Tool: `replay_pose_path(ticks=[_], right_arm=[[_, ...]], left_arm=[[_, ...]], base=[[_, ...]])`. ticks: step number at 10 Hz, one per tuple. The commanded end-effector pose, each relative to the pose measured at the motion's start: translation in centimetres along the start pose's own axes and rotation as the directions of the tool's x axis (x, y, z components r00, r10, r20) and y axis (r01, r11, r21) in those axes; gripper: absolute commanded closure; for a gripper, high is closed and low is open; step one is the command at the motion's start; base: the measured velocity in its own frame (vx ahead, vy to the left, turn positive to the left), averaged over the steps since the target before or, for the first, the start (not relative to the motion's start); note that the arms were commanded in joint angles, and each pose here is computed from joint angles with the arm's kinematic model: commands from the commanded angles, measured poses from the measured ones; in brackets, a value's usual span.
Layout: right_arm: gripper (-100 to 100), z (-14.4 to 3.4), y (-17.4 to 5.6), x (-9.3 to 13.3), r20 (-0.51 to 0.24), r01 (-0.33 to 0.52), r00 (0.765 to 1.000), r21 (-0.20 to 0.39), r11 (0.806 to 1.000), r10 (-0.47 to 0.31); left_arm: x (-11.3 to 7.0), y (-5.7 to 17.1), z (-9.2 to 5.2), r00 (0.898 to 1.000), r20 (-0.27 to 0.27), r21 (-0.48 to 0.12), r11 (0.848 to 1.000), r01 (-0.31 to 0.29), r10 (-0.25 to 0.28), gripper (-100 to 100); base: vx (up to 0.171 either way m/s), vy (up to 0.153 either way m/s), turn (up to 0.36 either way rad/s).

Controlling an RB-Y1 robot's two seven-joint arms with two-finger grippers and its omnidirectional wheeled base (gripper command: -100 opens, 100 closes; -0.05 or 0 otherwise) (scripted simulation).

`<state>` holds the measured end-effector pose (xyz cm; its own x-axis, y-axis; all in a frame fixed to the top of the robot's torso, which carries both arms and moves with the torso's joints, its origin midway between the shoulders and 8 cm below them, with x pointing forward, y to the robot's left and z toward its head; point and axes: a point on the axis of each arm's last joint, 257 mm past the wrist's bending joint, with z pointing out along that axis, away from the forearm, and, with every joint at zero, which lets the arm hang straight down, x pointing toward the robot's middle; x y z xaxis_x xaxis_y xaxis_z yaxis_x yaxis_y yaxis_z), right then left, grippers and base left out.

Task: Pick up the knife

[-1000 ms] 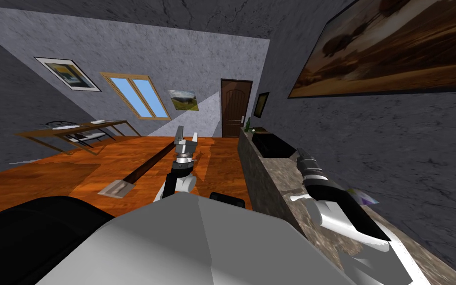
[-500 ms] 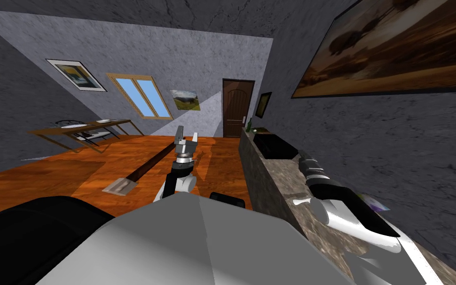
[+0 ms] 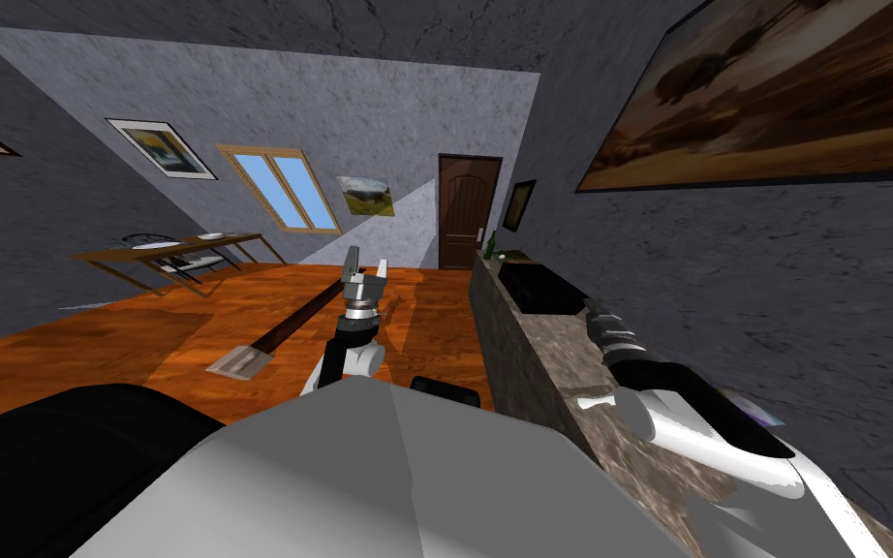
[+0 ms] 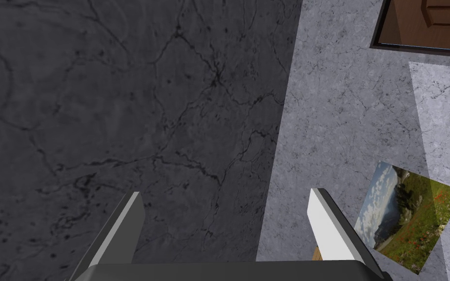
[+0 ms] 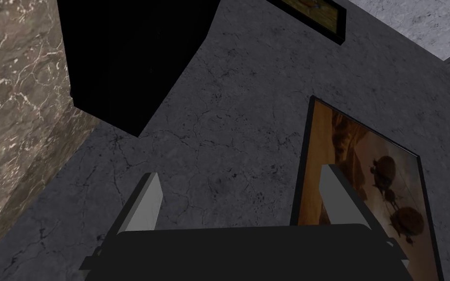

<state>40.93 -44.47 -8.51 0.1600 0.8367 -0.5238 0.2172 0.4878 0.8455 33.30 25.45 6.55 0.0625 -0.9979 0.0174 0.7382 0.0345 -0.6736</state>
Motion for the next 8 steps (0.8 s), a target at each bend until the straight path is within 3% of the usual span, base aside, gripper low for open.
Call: replay_pose_path(ticks=[1, 8], right_arm=[[-100, 0.1, -0.9, -0.3, -0.013, 0.003, 1.0, 0.04, 0.999, -0.003], [-100, -0.1, -5.1, 0.1, -0.07, 0.015, 0.998, 0.202, 0.979, -0.001]], left_arm=[[0.0, 0.0, 0.0, 1.0, 0.0, 0.0, 1.0, 0.0, 0.0, 0], [0.0, 0.0, 0.0, 1.0, 0.0, 0.0, 1.0, 0.0, 0.0, 0]], base=[[0.02, 0.0, 0.062], [0.016, -0.005, 0.028]])
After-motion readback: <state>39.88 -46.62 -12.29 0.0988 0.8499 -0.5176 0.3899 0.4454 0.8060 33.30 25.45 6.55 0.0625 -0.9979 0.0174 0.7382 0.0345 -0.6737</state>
